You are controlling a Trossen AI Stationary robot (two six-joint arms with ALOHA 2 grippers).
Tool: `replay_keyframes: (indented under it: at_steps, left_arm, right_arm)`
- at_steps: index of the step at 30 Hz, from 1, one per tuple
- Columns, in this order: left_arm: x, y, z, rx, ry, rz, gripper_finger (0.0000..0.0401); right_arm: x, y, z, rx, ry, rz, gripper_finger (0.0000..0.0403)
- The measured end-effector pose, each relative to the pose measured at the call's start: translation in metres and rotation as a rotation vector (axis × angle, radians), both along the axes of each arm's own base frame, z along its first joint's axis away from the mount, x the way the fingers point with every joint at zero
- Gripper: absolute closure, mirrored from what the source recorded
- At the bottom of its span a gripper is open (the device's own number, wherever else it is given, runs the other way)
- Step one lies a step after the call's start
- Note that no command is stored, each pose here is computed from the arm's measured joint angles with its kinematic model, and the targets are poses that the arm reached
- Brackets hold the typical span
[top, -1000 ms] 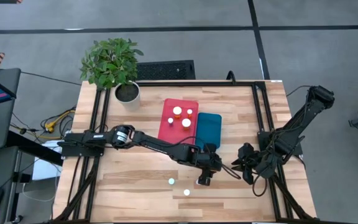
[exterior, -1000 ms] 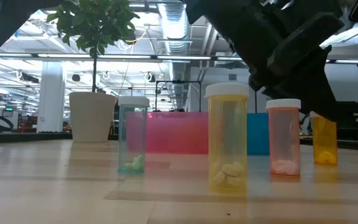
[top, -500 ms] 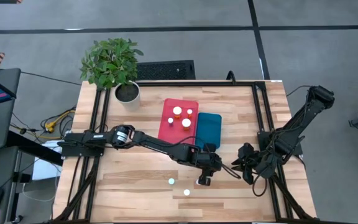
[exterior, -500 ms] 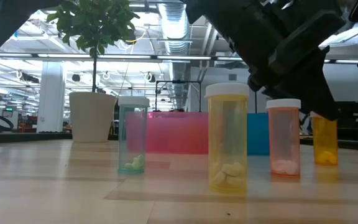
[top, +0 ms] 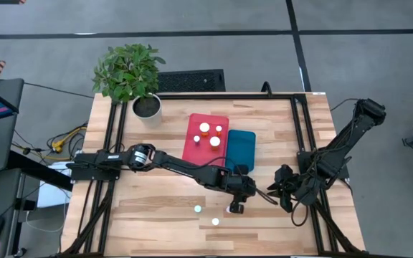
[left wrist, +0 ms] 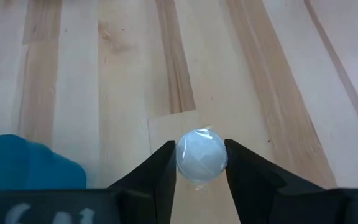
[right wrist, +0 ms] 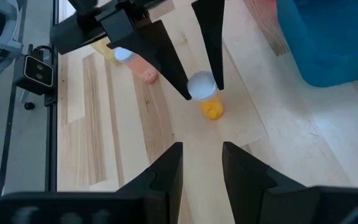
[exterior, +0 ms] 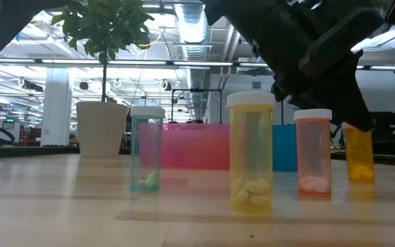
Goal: Pick and place medicine bottles into bin by pill shape (circle, oval)
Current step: Put the small orange pill bottle into the blue bin
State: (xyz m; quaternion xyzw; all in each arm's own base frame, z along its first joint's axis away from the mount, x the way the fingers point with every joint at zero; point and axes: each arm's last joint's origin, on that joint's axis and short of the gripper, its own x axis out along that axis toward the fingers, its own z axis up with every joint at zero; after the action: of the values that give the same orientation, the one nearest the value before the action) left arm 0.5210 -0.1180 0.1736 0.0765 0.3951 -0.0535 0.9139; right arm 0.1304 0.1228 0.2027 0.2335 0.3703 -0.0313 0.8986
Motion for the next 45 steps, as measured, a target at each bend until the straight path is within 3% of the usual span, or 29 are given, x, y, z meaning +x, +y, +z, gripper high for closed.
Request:
replay_keyframes:
  at_steps: [8, 16, 21, 25, 36, 41, 45]
  left_arm:
    - [-0.001, 0.001, 0.023, -0.008, 0.033, 0.023, 0.0286]
    - [-0.002, 0.007, 0.078, -0.001, 0.005, 0.052, 0.0285]
    - [-0.013, 0.022, 0.108, -0.032, -0.037, 0.134, 0.0285]
    - [-0.02, 0.039, 0.124, 0.02, -0.036, 0.208, 0.0284]
    - [-0.018, 0.139, 0.125, 0.029, -0.02, 0.447, 0.0284]
    - [-0.016, 0.176, 0.101, 0.007, 0.009, 0.49, 0.0284]
    - [-0.013, 0.182, 0.078, -0.017, 0.009, 0.483, 0.0284]
  right_arm:
    - [0.0, 0.0, 0.0, 0.0, 0.0, 0.0, 0.0282]
    - [0.0, 0.0, 0.0, 0.001, 0.0, 0.0, 0.0282]
    - [0.0, 0.0, 0.0, 0.002, -0.002, 0.0, 0.0282]
    - [0.0, 0.0, 0.0, -0.004, 0.003, 0.0, 0.0282]
    - [-0.002, -0.003, -0.003, -0.034, 0.031, 0.0, 0.0282]
    - [-0.003, -0.003, -0.003, -0.04, 0.037, 0.0, 0.0282]
    - [-0.004, -0.004, -0.004, -0.052, 0.048, -0.001, 0.0282]
